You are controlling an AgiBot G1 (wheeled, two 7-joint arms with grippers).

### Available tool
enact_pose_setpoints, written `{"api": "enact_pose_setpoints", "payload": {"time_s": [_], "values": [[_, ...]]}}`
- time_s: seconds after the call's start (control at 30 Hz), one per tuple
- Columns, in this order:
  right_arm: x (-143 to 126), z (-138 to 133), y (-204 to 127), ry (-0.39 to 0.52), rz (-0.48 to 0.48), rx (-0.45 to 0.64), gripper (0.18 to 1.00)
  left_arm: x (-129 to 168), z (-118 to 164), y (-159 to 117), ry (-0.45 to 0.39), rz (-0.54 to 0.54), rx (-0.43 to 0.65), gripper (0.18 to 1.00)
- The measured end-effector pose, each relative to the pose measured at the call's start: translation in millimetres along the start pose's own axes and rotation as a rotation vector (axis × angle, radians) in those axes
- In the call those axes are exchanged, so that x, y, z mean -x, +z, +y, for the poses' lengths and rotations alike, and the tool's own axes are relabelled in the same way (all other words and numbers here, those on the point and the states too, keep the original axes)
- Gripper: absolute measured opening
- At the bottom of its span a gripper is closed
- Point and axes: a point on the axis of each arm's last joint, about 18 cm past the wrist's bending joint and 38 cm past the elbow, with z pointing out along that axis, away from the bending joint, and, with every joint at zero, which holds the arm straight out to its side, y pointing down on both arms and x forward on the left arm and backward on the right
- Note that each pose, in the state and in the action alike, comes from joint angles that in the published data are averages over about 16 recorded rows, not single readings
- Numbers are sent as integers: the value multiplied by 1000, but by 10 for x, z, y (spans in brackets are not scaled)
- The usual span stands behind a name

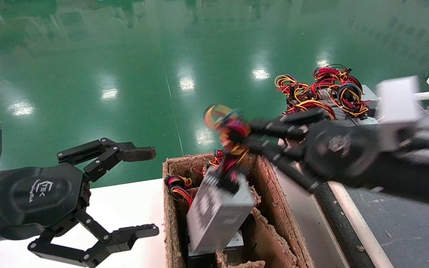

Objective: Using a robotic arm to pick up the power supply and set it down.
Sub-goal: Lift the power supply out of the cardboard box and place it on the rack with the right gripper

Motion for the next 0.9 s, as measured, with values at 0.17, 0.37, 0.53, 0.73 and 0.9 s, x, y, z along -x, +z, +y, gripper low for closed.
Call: {"api": "enact_pose_setpoints", "payload": {"time_s": [0.17, 0.37, 0.53, 0.73, 0.9], "values": [[-193, -180, -328, -41, 89, 24, 245, 0, 0, 0, 0, 0, 0, 1001], [-405, -313, -777, -79, 202, 85, 243, 0, 0, 0, 0, 0, 0, 1001], [-525, -358, -1177, -105, 289, 156, 243, 0, 0, 0, 0, 0, 0, 1001], [-598, -323, -1661, -114, 390, 245, 243, 0, 0, 0, 0, 0, 0, 1001], [-629, -249, -2005, -111, 467, 308, 243, 0, 0, 0, 0, 0, 0, 1001]]}}
